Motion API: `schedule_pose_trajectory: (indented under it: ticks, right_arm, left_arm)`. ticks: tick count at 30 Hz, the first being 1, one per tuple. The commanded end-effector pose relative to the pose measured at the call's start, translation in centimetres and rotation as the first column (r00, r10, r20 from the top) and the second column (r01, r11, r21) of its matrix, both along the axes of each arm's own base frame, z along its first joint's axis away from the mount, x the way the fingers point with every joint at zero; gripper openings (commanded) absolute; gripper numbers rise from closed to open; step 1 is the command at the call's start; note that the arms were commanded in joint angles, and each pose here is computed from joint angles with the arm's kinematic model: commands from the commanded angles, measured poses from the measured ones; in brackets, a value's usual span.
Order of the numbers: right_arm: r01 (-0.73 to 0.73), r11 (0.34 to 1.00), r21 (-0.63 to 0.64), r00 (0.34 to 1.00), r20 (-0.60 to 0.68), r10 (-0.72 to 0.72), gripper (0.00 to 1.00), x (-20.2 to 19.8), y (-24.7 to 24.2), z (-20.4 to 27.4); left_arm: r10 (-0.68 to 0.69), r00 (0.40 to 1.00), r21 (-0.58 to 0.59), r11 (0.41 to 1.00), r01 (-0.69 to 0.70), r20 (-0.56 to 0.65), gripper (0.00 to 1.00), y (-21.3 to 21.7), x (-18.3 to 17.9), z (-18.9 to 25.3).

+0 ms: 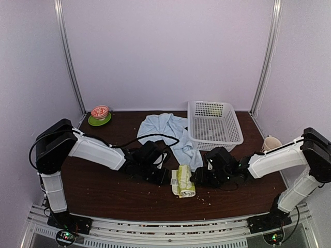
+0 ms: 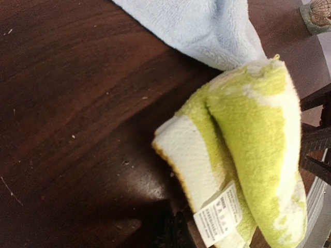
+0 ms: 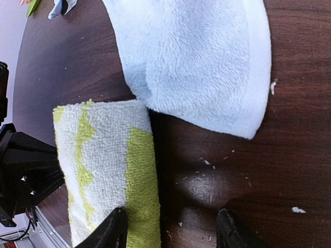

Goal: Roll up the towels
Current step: Adjust the towel at the center of the board, then pick up the towel from the center of the board.

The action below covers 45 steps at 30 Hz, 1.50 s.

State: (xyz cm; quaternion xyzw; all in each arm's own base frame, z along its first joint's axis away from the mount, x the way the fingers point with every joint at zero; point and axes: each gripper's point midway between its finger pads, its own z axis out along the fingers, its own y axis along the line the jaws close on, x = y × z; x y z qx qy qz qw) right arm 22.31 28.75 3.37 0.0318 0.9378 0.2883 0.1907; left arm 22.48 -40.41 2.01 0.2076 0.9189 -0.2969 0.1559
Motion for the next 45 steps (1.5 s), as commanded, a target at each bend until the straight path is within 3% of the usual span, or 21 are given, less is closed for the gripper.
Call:
schedule_pose_trajectory:
  ticks: [1, 11, 25, 32, 38, 45]
  right_arm:
    - [-0.033, 0.999, -0.029, 0.999, -0.032, 0.032, 0.59, -0.5, 0.8, -0.7]
    - [-0.09, 0.995, -0.038, 0.995, -0.043, 0.088, 0.55, -1.0, 3.8, -0.7]
    - [-0.084, 0.994, 0.07, 0.994, -0.066, 0.089, 0.65, -0.8, 7.2, 0.0]
    - [-0.041, 0.991, 0.127, 0.994, -0.095, 0.053, 0.65, -0.4, 8.3, -0.6]
    - [-0.039, 0.991, 0.132, 0.993, -0.109, 0.053, 0.54, -0.2, 8.8, -1.4]
    - [-0.034, 0.99, 0.135, 0.995, -0.085, 0.046, 0.18, 0.1, 8.7, -1.1]
  left_arm:
    - [-0.014, 1.0, -0.061, 0.998, 0.013, -0.004, 0.0, -1.2, 0.2, 0.5]
    - [-0.021, 1.0, -0.071, 0.997, 0.02, -0.015, 0.0, -1.4, -0.1, 0.0]
    - [-0.015, 1.0, -0.069, 0.998, 0.013, -0.026, 0.0, -1.0, -0.3, -0.6]
    - [-0.01, 1.0, -0.063, 0.998, 0.008, -0.025, 0.0, -0.7, -0.4, -0.7]
    - [-0.015, 1.0, -0.067, 0.998, 0.014, -0.027, 0.0, -0.6, -0.6, -0.7]
    - [-0.018, 1.0, -0.072, 0.997, 0.017, -0.014, 0.0, -0.3, -0.7, 0.2]
